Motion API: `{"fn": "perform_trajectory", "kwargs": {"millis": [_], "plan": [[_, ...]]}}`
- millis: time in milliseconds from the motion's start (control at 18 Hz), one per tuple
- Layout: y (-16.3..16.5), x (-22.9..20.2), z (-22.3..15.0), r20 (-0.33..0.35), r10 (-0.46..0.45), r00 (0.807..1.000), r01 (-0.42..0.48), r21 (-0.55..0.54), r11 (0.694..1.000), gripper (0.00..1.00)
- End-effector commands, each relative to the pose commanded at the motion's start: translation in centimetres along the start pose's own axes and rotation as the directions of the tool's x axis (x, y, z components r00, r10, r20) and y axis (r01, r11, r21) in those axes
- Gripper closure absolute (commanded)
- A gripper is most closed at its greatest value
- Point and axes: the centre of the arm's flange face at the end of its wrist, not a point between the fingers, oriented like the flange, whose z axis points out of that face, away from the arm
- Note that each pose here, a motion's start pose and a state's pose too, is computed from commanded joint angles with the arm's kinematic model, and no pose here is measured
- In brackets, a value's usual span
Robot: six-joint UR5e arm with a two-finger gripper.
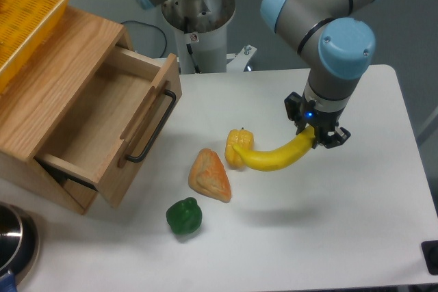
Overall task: Place the banana in the top drawer
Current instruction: 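Lift the gripped yellow banana up off the table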
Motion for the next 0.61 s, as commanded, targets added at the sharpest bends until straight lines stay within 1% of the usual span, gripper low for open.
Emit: {"fn": "perform_trajectory", "kwargs": {"millis": [167,444,611], "plan": [[0.2,0.9,-1.5,-0.001,-0.008,1.000,0.008,-0.002,1.000,0.85],[0.9,3.9,-4.0,-0.049,-0.018,0.999,0.017,-0.012,1.000,0.85],[1.6,5.5,-5.6,-0.077,-0.047,0.996,0.046,-0.022,0.999,0.85]]}}
